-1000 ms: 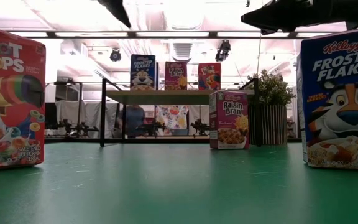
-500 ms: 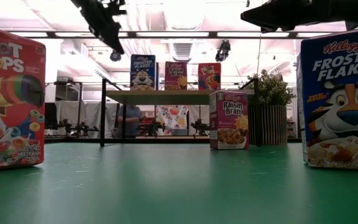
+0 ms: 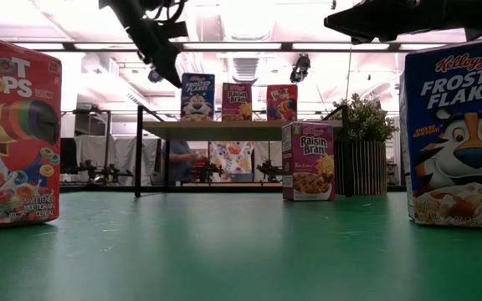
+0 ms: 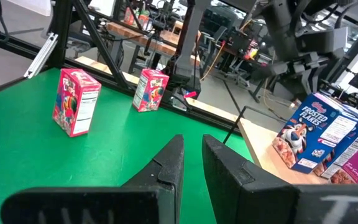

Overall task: Stack cereal on shelf
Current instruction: Put the top blue cereal box on the shelf aligned with the blue cereal box

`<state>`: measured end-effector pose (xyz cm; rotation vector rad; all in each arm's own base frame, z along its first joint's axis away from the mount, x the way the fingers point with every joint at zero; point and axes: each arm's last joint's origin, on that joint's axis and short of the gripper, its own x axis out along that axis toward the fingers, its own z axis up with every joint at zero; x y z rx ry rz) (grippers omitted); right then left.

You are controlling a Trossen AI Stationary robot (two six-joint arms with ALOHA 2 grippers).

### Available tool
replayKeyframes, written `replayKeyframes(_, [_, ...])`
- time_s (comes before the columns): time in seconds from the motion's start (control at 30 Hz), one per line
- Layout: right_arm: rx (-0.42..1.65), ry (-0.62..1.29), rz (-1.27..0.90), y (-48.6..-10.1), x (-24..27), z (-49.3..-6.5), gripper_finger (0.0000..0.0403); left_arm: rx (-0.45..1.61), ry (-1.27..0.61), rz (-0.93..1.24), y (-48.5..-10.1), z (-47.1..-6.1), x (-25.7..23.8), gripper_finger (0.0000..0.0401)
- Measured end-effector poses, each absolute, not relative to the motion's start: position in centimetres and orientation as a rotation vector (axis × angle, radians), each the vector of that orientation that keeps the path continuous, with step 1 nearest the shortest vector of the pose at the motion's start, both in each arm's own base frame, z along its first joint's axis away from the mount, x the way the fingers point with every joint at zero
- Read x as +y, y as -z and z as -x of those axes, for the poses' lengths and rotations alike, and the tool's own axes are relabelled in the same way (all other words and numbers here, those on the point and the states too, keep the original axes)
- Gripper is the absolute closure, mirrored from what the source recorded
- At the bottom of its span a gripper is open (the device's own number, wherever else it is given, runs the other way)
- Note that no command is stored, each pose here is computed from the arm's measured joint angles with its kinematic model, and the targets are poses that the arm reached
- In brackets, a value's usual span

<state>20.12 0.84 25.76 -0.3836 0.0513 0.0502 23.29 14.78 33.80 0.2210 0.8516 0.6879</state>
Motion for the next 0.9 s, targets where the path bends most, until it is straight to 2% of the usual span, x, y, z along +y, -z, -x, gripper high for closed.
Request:
replayKeyframes(0.33, [0.074,-0.018,0.384,-25.6,0.7,-20.1,0.0355,0.898,-0.702,-0.141,-35.2,-22.8,14.1,0.0401])
replayKeyframes(0.53, [0.088,0.023,0.386,-25.5,0.6,-20.1,0.0355,0.625,-0.588,-0.143,-38.0,-23.9,13.0,0.0401])
replayKeyframes(0.63, [0.089,0.022,0.389,-25.5,0.6,-20.1,0.0355,0.564,-0.532,-0.163,-37.4,-24.8,13.3,0.0401])
replayKeyframes(0.9, [0.089,0.022,0.389,-25.5,0.6,-20.1,0.0355,0.667,-0.603,-0.168,-35.4,-25.4,13.9,0.0401])
